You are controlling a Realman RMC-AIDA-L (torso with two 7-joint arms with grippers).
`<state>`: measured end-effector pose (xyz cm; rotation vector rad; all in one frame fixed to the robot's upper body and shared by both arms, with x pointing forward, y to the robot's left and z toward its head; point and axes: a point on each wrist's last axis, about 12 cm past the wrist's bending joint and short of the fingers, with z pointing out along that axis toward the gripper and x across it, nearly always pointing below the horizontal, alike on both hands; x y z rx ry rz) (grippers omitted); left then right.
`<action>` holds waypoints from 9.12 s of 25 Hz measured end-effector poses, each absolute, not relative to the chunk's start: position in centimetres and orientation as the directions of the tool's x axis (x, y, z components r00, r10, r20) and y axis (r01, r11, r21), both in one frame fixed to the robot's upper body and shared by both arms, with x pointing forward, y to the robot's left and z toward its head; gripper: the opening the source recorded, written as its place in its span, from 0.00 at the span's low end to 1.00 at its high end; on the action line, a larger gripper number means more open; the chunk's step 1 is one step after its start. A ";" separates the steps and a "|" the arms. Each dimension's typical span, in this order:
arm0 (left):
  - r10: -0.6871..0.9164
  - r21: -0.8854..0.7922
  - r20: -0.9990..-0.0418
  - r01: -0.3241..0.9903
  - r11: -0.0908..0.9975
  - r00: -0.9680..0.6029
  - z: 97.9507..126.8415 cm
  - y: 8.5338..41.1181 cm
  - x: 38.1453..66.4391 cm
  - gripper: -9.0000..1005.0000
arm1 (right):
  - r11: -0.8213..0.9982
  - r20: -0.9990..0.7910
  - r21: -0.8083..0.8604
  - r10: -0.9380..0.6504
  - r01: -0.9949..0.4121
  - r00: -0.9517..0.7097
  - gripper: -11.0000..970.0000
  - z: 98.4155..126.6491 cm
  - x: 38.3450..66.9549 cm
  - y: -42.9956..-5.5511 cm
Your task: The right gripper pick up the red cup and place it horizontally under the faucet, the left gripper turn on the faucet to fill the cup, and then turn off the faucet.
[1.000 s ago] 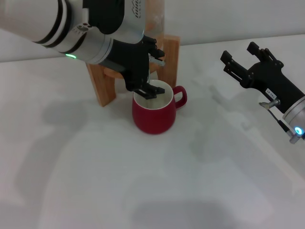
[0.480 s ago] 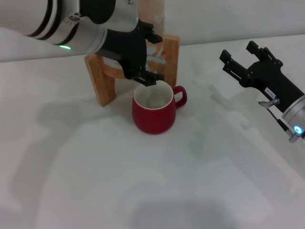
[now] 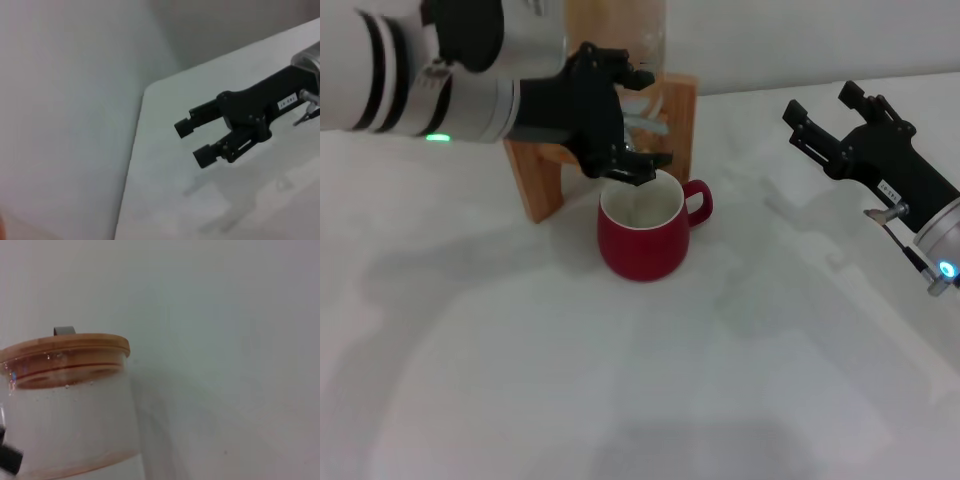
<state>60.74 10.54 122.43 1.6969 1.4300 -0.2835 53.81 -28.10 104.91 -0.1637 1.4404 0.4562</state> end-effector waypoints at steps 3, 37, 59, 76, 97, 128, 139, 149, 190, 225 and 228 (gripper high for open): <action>0.684 0.458 -0.670 0.885 0.078 0.287 121.4 10.8 60.0 0.83 | 0.903 -0.977 0.162 0.204 -0.399 0.065 0.90 105.0 53.8 -28.1; 0.555 0.278 -0.829 0.912 0.301 0.069 116.8 12.4 57.7 0.84 | 0.892 -0.973 0.166 0.217 -0.421 0.076 0.90 105.1 53.5 -27.8; 0.602 0.330 -0.788 0.914 0.237 0.128 117.1 10.8 58.8 0.84 | 0.891 -0.972 0.164 0.218 -0.422 0.083 0.90 105.1 53.4 -27.9; 0.610 0.350 -0.777 0.913 0.210 0.157 117.5 10.0 59.3 0.84 | 0.894 -0.972 0.161 0.216 -0.417 0.088 0.90 105.2 53.4 -28.1; 0.629 0.358 -0.760 0.913 0.196 0.163 117.3 10.0 59.3 0.84 | 0.893 -0.970 0.162 0.222 -0.420 0.098 0.90 105.3 53.4 -28.1; 0.640 0.378 -0.745 0.910 0.172 0.188 117.6 9.4 59.9 0.84 | 0.896 -0.971 0.163 0.220 -0.413 0.092 0.90 105.2 53.2 -28.3; 0.647 0.380 -0.738 0.910 0.166 0.191 117.5 9.1 60.4 0.84 | 0.897 -0.971 0.161 0.218 -0.412 0.094 0.90 105.2 53.2 -28.3; 0.648 0.393 -0.735 0.904 0.169 0.199 117.6 9.1 60.6 0.84 | 0.898 -0.972 0.162 0.218 -0.409 0.094 0.90 105.2 53.2 -28.4; 0.668 0.443 -0.711 0.877 0.183 0.220 117.4 8.9 61.3 0.84 | 0.898 -0.971 0.162 0.219 -0.410 0.096 0.90 105.2 53.2 -28.3; 0.471 0.291 -0.878 0.873 0.391 0.082 116.2 13.0 54.7 0.84 | 0.895 -0.970 0.163 0.222 -0.415 0.098 0.90 104.9 52.4 -28.6; 0.454 0.279 -0.889 0.847 0.453 0.050 115.5 14.3 53.5 0.84 | 0.895 -0.970 0.164 0.221 -0.415 0.095 0.90 104.7 52.1 -28.6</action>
